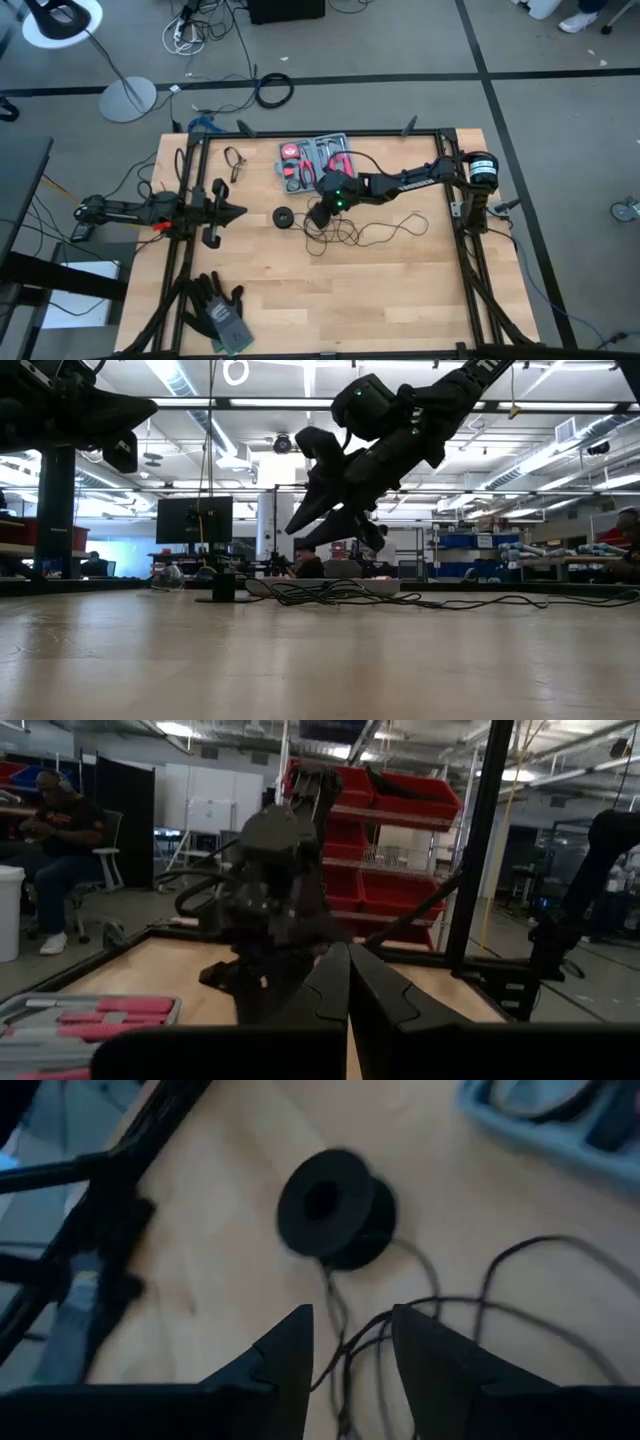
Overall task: Coil cords
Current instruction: Coil the black wire onto the black spool
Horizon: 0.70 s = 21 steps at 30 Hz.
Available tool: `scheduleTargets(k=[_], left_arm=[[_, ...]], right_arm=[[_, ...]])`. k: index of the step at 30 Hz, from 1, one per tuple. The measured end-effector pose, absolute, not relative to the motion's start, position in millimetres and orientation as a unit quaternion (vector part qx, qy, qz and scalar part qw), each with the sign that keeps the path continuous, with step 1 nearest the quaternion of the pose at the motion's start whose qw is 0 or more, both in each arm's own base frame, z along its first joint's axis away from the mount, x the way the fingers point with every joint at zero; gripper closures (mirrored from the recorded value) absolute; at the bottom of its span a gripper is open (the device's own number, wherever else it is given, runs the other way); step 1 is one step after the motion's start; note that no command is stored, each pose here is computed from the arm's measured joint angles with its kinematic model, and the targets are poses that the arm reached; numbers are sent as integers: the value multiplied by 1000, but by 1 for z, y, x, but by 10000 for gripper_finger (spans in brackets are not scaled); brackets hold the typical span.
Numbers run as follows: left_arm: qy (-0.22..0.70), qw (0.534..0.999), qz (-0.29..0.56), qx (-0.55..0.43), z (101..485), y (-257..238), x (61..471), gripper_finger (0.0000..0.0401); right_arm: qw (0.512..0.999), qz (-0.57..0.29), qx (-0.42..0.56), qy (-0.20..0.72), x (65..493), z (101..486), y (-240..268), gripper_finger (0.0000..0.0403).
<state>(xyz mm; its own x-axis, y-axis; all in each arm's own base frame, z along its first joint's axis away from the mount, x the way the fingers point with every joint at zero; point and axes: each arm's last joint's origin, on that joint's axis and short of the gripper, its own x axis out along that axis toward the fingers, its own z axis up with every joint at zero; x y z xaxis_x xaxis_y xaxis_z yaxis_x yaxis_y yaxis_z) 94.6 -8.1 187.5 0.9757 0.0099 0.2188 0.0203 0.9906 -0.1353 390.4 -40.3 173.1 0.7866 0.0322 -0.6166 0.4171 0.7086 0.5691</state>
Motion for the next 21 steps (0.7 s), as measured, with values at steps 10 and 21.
scheduleTargets(k=[10,21], left_arm=[[-149,986,-4,-73,195,-8,93,393],[-92,992,5,-83,184,-8,95,393]], right_arm=[[878,-30,404,256,414,130,-60,264],[875,-40,419,238,418,122,-78,264]])
